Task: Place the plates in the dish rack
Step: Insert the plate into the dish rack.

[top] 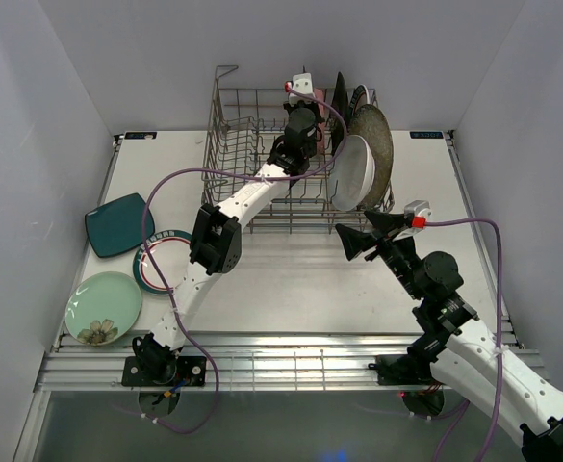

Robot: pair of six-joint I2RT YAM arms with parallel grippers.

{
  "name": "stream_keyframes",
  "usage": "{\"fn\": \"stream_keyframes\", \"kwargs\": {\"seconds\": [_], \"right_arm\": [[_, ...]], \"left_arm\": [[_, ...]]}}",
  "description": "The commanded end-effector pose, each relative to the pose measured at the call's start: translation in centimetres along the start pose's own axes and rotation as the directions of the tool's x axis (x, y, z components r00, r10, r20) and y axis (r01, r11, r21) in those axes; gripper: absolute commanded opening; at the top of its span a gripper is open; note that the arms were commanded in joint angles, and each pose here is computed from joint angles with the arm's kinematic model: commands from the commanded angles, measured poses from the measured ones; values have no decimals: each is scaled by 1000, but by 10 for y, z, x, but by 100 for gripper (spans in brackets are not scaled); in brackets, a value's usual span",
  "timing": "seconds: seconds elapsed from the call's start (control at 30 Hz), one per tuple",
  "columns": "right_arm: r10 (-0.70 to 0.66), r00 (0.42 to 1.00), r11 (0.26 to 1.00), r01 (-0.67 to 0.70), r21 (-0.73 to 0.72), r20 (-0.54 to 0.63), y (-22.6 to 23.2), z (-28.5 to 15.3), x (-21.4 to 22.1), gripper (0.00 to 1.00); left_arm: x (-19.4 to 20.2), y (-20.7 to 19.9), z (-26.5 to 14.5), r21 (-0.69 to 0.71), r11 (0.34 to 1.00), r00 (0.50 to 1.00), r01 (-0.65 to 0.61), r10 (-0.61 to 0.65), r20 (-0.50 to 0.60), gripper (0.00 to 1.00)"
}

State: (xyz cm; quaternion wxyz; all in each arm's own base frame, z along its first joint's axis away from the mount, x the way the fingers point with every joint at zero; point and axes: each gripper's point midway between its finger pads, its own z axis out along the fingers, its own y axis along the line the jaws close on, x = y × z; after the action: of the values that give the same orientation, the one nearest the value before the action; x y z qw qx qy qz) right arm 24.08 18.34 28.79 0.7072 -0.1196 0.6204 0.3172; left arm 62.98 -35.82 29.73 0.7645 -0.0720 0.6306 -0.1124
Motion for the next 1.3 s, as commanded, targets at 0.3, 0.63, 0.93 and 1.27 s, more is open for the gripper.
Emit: {"fn": "stream_keyframes", "kwargs": {"seconds": [0.3, 0.63, 0.93, 1.27], "right_arm": [[-22, 999, 1000, 23, -17, 49, 4, 2, -16, 90], [-18, 998, 999, 19, -27, 52, 6, 1, -16, 90], [-10, 999, 999, 12, -32, 46, 7, 1, -14, 90], [-7, 999, 999, 9, -36, 48, 8, 2, -14, 90]], "left_arm": [[-58, -18, 4, 105, 990, 988, 90, -102, 115, 0], [-34, -14, -5, 116, 992, 998, 46, -51, 46, 1], [-38, -9, -13, 114, 993, 999, 24, -27, 27, 14], [-59, -19, -20, 157, 987, 999, 27, -34, 39, 54]]}}
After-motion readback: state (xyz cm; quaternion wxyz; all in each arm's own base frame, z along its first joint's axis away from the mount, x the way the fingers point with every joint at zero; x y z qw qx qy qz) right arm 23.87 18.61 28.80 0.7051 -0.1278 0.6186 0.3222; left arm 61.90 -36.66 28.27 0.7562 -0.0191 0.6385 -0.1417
